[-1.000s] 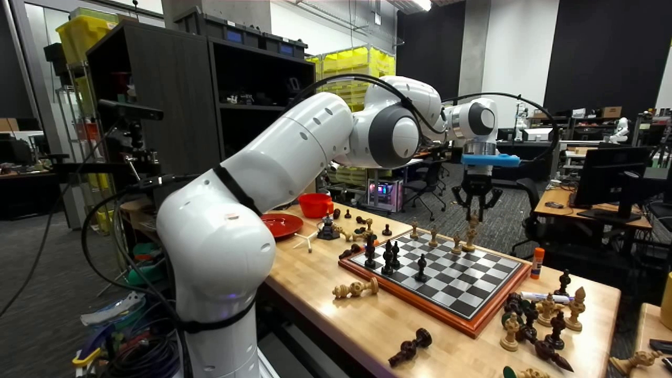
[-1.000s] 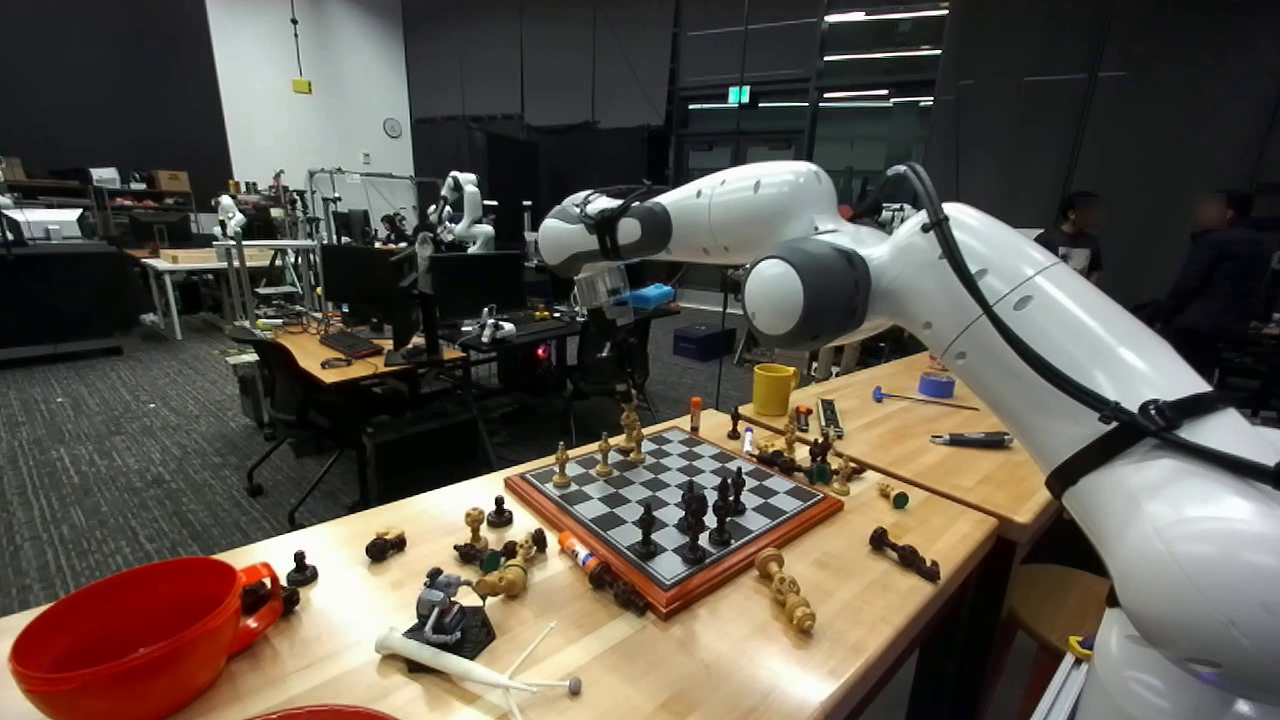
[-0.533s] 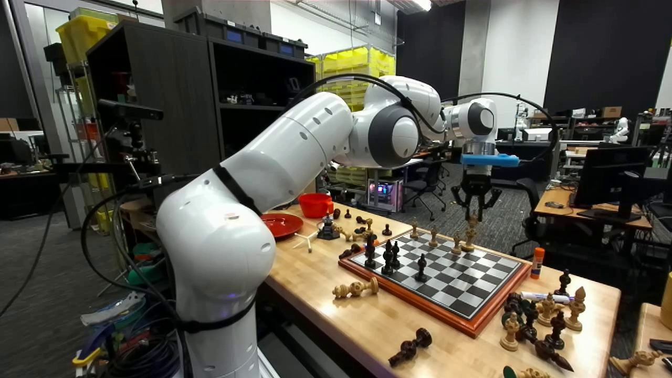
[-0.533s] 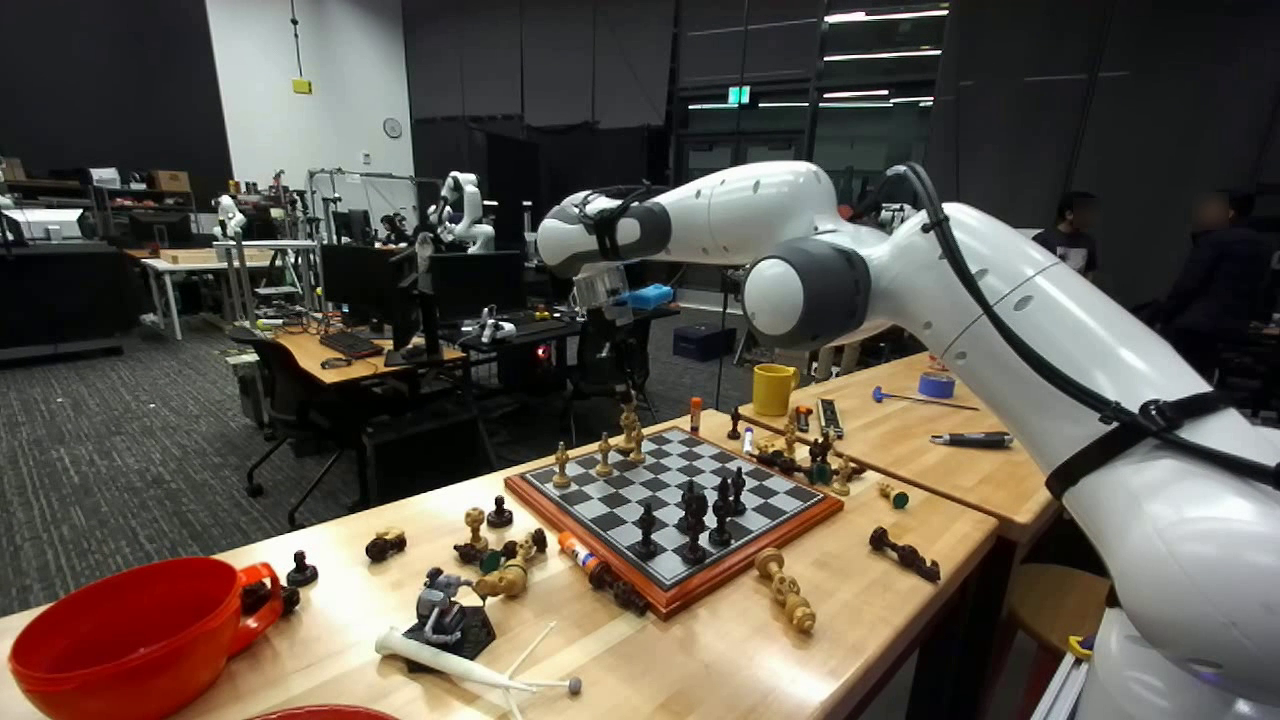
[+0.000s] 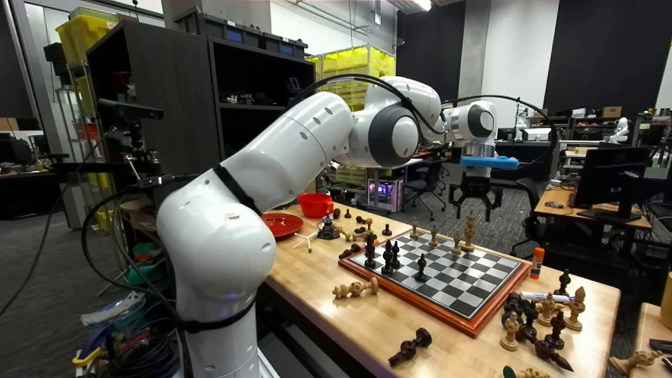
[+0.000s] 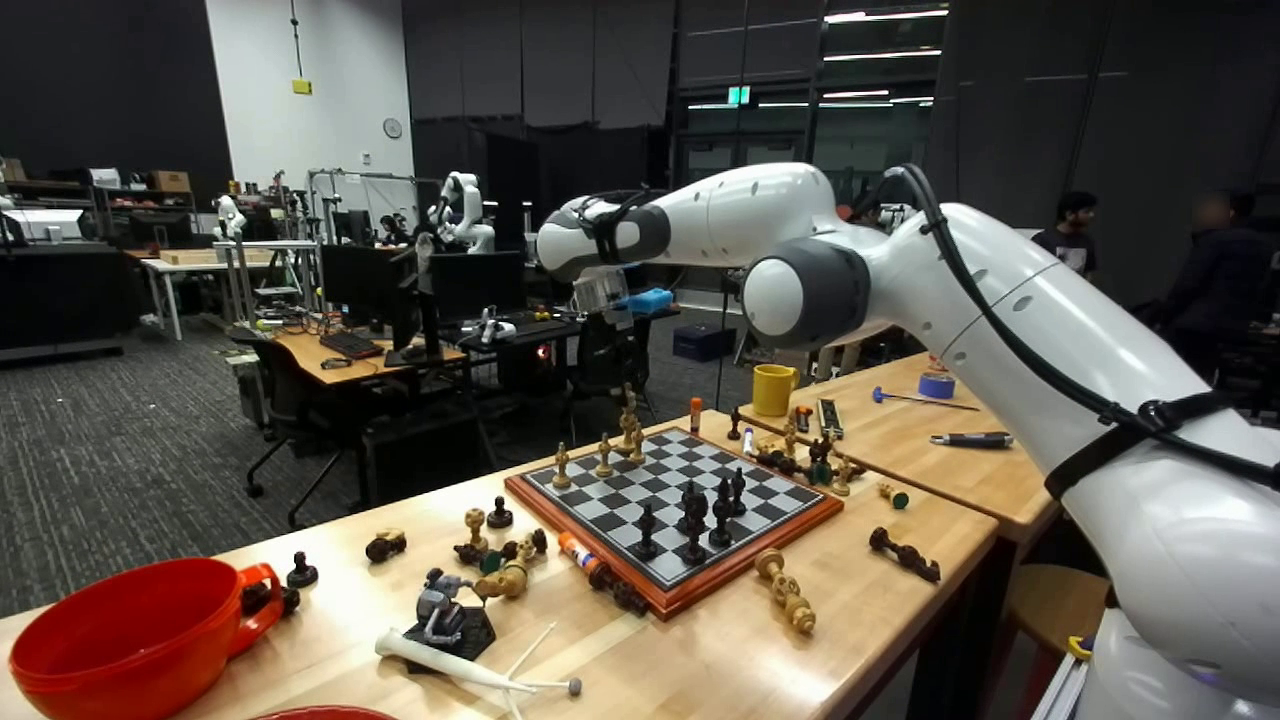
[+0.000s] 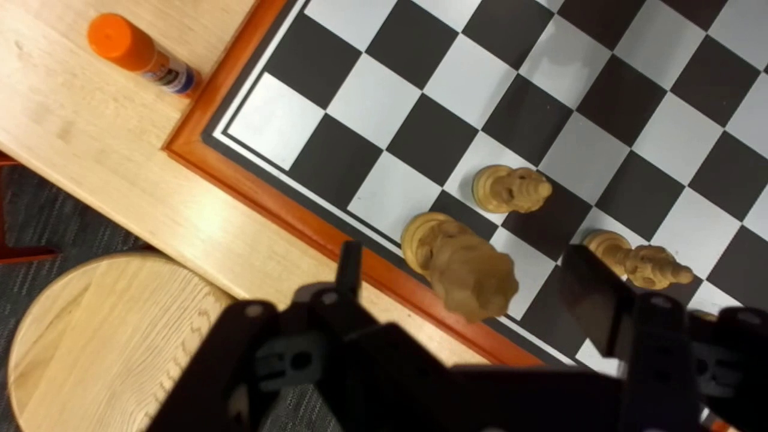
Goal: Move the brown chess piece to the left
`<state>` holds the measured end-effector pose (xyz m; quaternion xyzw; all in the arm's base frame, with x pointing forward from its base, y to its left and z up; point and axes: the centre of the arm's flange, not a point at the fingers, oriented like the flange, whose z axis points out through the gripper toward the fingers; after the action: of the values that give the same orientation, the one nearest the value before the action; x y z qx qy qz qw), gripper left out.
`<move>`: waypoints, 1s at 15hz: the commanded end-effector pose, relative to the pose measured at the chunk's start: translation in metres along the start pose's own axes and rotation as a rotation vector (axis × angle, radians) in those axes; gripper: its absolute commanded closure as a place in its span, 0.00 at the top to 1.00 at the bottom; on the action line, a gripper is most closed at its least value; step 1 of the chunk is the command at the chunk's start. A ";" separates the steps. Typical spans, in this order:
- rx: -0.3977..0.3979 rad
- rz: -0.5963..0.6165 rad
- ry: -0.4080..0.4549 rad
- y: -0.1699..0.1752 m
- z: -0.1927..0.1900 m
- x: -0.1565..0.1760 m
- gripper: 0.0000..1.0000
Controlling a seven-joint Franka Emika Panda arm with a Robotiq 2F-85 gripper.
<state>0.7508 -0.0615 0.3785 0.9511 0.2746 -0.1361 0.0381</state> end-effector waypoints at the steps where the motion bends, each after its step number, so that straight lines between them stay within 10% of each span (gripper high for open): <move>1: -0.001 -0.019 0.031 -0.018 -0.022 -0.025 1.00; 15: 0.045 0.356 0.370 0.000 -0.117 -0.129 1.00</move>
<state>0.7276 -0.1041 0.5223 0.9908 0.1343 0.0185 -0.0024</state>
